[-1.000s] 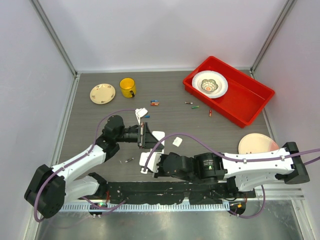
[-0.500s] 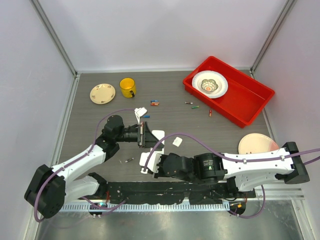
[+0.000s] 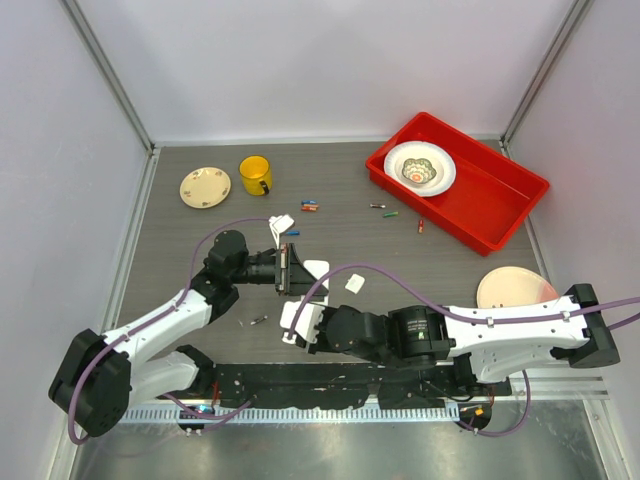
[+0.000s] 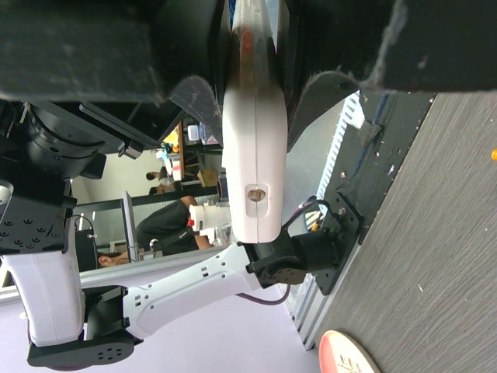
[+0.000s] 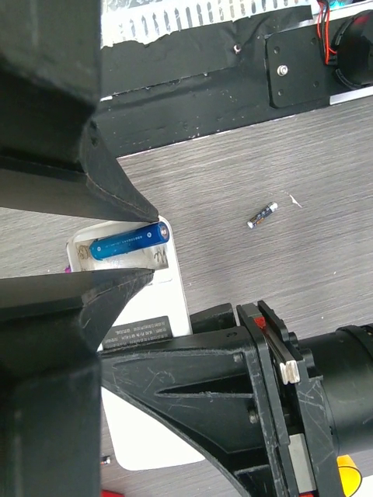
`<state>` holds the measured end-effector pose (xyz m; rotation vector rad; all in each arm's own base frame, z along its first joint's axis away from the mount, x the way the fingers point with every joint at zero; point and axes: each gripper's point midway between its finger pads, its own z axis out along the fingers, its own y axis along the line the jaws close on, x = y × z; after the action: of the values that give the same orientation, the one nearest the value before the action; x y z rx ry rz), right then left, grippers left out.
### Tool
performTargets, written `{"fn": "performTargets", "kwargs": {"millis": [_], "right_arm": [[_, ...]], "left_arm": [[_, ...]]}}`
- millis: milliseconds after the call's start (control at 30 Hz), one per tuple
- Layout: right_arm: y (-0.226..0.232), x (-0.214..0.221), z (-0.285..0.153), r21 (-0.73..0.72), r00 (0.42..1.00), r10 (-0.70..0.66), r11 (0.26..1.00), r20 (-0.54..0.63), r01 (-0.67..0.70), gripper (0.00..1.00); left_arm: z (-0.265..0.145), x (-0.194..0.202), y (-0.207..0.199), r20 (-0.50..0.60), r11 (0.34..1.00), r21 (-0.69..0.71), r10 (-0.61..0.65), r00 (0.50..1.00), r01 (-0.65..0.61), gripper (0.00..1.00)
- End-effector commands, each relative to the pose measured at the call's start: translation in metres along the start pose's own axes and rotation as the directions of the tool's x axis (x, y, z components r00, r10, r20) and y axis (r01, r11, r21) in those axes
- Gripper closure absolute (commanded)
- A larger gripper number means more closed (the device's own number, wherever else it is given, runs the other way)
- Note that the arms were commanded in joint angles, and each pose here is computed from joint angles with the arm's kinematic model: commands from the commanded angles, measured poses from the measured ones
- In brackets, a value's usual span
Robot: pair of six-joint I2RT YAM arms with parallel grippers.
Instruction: Load the batteries into the remote control
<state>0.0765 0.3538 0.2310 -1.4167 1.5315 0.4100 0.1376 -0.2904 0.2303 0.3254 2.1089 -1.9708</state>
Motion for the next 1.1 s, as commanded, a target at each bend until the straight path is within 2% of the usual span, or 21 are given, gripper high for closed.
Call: {"fn": "performTargets", "kwargs": {"millis": [0, 400, 500, 533, 867, 1000, 1033, 1067], "right_arm": [[-0.012, -0.008, -0.009, 0.044, 0.999, 0.028, 0.999, 0.029, -0.030, 0.64], [-0.013, -0.010, -0.013, 0.048, 0.998, 0.043, 0.998, 0.051, -0.045, 0.55], [-0.012, -0.011, -0.013, 0.038, 0.997, 0.049, 0.998, 0.063, -0.051, 0.51], [-0.011, -0.011, -0.013, 0.037, 0.997, 0.047, 0.998, 0.060, -0.050, 0.45], [-0.007, -0.020, -0.020, -0.012, 0.993, 0.068, 0.998, 0.092, -0.067, 0.39], [-0.016, -0.039, -0.036, -0.013, 0.977, 0.126, 0.992, 0.171, -0.126, 0.37], [-0.022, -0.047, -0.046, -0.014, 0.965, 0.154, 0.988, 0.213, -0.154, 0.35], [-0.028, -0.053, -0.050, 0.004, 0.952, 0.176, 0.983, 0.249, -0.183, 0.26]], "left_arm": [[0.000, -0.009, -0.023, 0.015, 0.997, 0.053, 0.063, 0.998, -0.064, 1.00], [0.002, -0.011, -0.020, 0.014, 0.997, 0.048, 0.059, 0.998, -0.059, 1.00], [0.002, -0.010, -0.019, 0.012, 0.997, 0.047, 0.058, 0.998, -0.058, 1.00], [0.002, -0.010, -0.020, 0.013, 0.997, 0.047, 0.059, 0.998, -0.059, 1.00], [0.004, -0.012, -0.014, 0.015, 0.998, 0.034, 0.052, 0.999, -0.052, 1.00], [0.005, -0.016, -0.007, 0.042, 0.999, 0.011, 0.053, 0.998, -0.053, 1.00], [0.006, -0.019, -0.006, 0.059, 0.999, 0.004, 0.054, 0.997, -0.054, 1.00], [0.006, -0.020, -0.006, 0.063, 0.998, 0.004, 0.061, 0.996, -0.061, 1.00]]}}
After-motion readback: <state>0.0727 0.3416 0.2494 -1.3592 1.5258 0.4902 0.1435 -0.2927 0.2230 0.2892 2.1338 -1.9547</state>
